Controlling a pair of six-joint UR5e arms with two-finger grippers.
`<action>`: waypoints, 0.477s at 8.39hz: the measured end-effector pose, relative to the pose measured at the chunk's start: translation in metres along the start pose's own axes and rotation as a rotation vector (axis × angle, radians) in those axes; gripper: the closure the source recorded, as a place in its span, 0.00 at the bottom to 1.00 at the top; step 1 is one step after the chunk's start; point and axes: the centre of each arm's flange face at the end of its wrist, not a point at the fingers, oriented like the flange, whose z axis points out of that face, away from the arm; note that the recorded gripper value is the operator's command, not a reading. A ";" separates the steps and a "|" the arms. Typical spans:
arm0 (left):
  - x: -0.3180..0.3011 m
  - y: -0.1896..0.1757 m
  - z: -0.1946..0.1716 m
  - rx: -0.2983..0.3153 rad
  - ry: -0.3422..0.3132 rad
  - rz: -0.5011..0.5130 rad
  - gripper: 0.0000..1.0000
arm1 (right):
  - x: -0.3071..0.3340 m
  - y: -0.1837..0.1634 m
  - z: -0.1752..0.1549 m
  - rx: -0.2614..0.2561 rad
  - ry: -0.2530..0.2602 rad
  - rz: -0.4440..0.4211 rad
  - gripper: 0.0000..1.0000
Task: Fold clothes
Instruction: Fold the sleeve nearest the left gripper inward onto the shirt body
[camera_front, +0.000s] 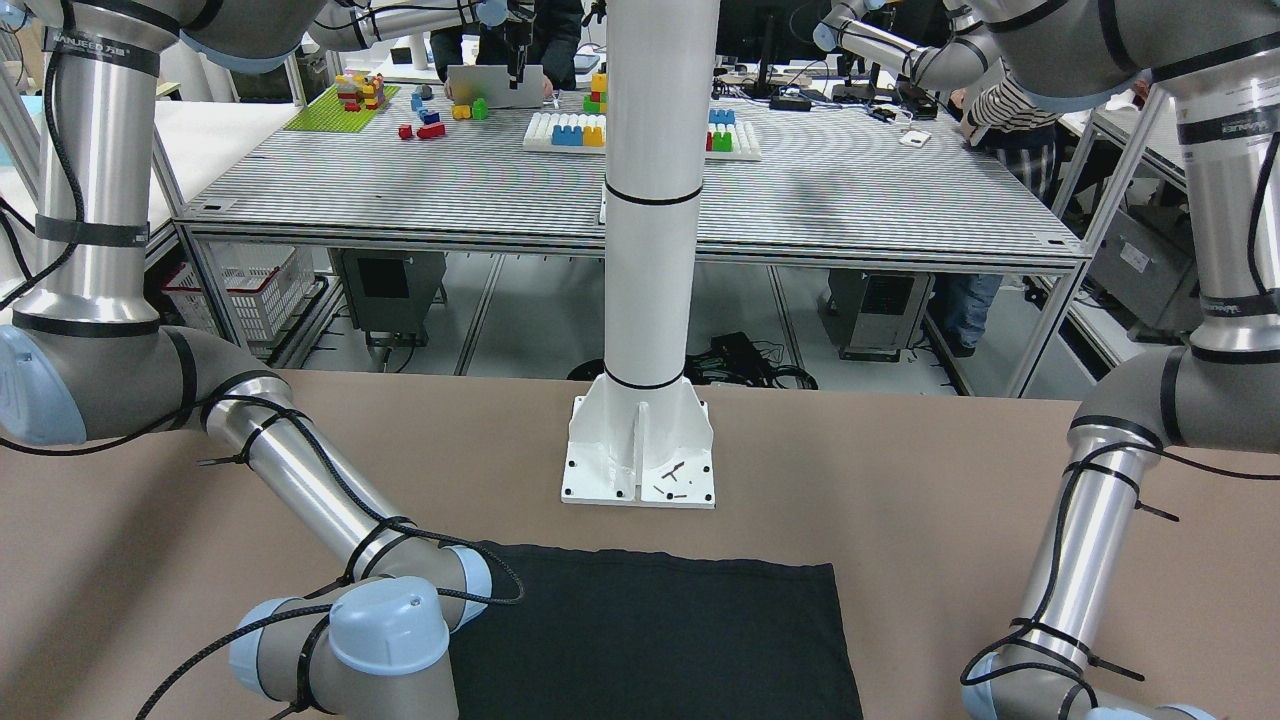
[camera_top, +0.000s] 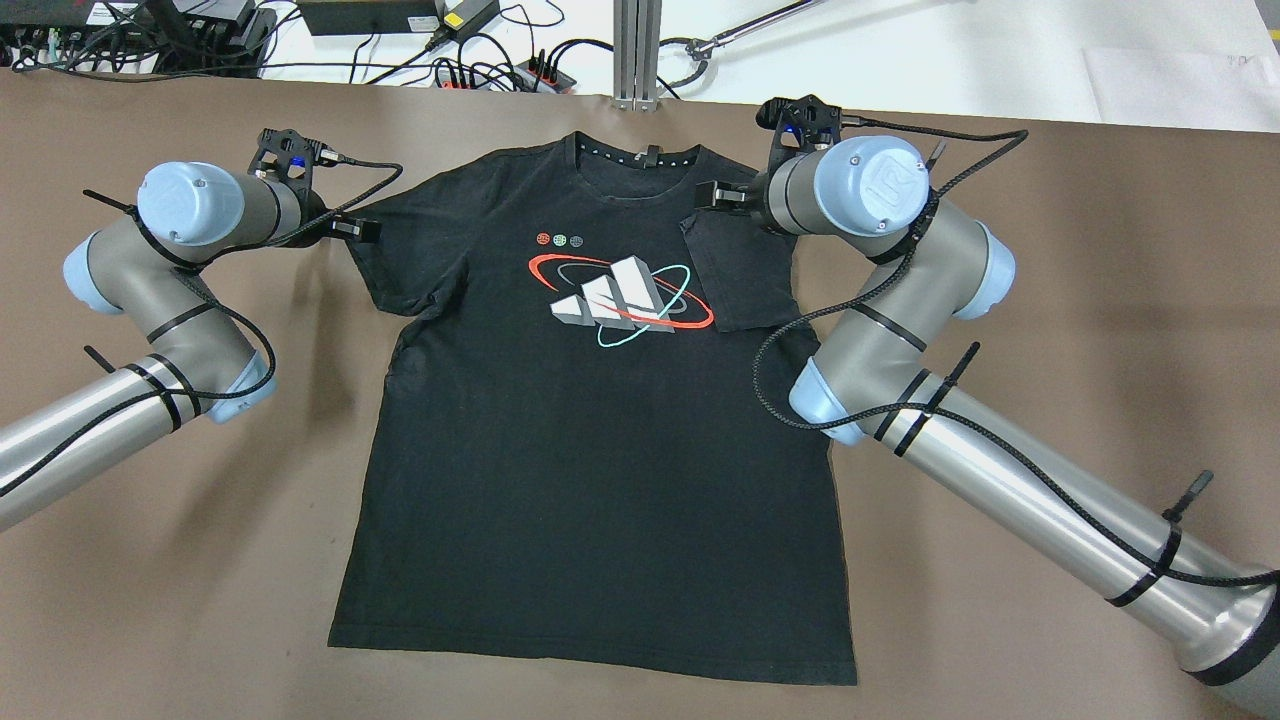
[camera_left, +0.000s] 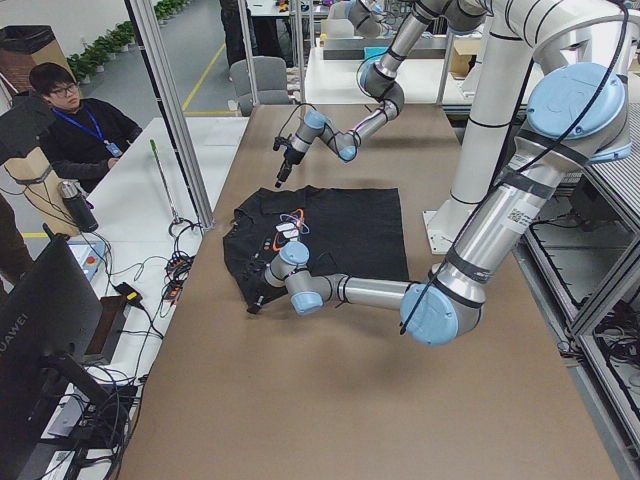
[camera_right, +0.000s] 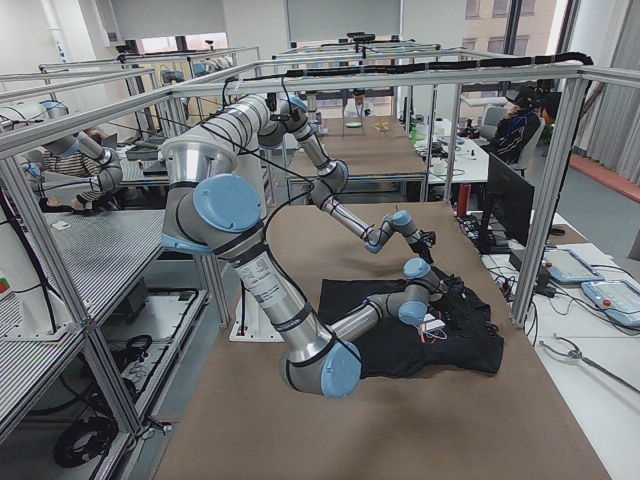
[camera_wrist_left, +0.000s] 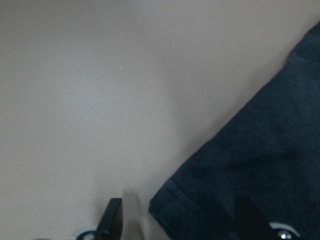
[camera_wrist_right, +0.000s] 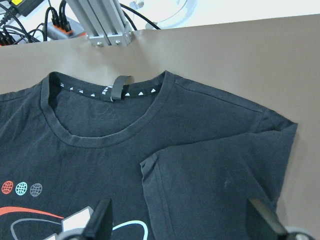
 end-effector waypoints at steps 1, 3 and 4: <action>-0.001 0.000 0.000 0.001 0.000 0.001 0.92 | 0.013 -0.007 -0.006 -0.012 -0.004 0.004 0.06; -0.003 0.001 0.000 0.003 -0.002 0.002 1.00 | 0.042 -0.019 -0.018 -0.047 -0.017 0.008 0.06; -0.002 0.001 -0.001 0.005 -0.001 0.002 1.00 | 0.053 -0.021 -0.021 -0.053 -0.016 -0.002 0.06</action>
